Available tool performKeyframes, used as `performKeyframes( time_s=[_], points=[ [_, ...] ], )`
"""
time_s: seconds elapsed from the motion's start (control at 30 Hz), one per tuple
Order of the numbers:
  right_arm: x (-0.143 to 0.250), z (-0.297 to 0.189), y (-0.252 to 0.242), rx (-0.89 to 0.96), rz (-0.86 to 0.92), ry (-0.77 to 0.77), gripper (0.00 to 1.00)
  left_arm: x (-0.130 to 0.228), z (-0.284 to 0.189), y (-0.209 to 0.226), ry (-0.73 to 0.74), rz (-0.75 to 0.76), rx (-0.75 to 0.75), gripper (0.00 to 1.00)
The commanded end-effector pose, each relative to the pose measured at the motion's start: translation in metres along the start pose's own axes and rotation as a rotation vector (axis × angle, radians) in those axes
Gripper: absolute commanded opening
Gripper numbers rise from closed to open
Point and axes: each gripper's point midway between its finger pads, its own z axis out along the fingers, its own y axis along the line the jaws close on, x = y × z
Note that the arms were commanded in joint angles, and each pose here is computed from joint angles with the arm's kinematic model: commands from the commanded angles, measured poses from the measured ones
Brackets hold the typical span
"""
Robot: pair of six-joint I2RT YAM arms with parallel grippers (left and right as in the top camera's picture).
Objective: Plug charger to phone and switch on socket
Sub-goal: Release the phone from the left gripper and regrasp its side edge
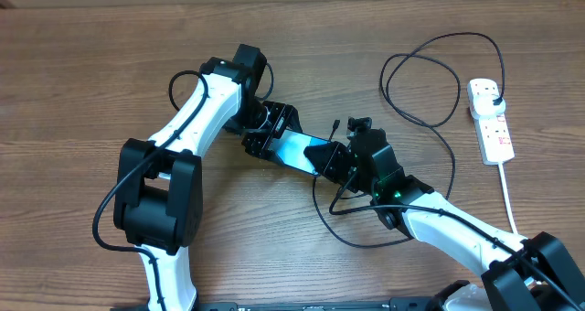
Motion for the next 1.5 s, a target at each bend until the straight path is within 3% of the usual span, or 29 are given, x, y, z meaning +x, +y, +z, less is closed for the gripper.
performKeyframes(
  time_s=[0.0, 0.07, 0.13, 0.3, 0.43, 0.67, 0.97, 1.1, 1.27, 1.47],
  points=[
    [-0.008, -0.001, 0.012, -0.023, -0.040, -0.030, 0.04, 0.012, -0.004, -0.006, 0.041, 0.003, 0.017, 0.75],
    [-0.011, -0.004, 0.015, -0.032, -0.041, -0.039, 0.04, 0.010, -0.005, -0.006, 0.041, 0.041, 0.020, 0.82],
    [-0.015, -0.008, 0.019, -0.044, -0.041, -0.052, 0.04, 0.008, -0.006, -0.007, 0.038, 0.151, 0.026, 1.00],
    [-0.027, -0.022, 0.028, -0.073, -0.038, -0.087, 0.04, 0.001, -0.014, -0.011, 0.043, 0.345, 0.063, 1.00],
    [-0.036, -0.034, 0.025, -0.059, -0.021, -0.109, 0.04, 0.000, -0.033, -0.023, 0.122, 0.576, 0.193, 1.00],
    [-0.051, -0.055, 0.034, -0.082, -0.025, -0.162, 0.04, -0.010, -0.076, -0.037, 0.165, 0.741, 0.389, 1.00],
    [-0.094, -0.087, 0.073, -0.159, 0.034, -0.328, 0.04, 0.020, -0.135, -0.053, 0.071, 0.960, 0.543, 1.00],
    [-0.118, -0.101, 0.091, -0.218, 0.142, -0.430, 0.04, 0.032, -0.152, -0.062, 0.034, 0.972, 0.594, 1.00],
    [-0.139, -0.114, 0.106, -0.314, 0.293, -0.525, 0.04, 0.033, -0.157, -0.070, 0.051, 0.870, 0.613, 0.98],
    [-0.145, -0.109, 0.115, -0.436, 0.537, -0.482, 0.04, 0.045, -0.166, -0.086, 0.074, 0.882, 0.686, 0.96]
  ],
)
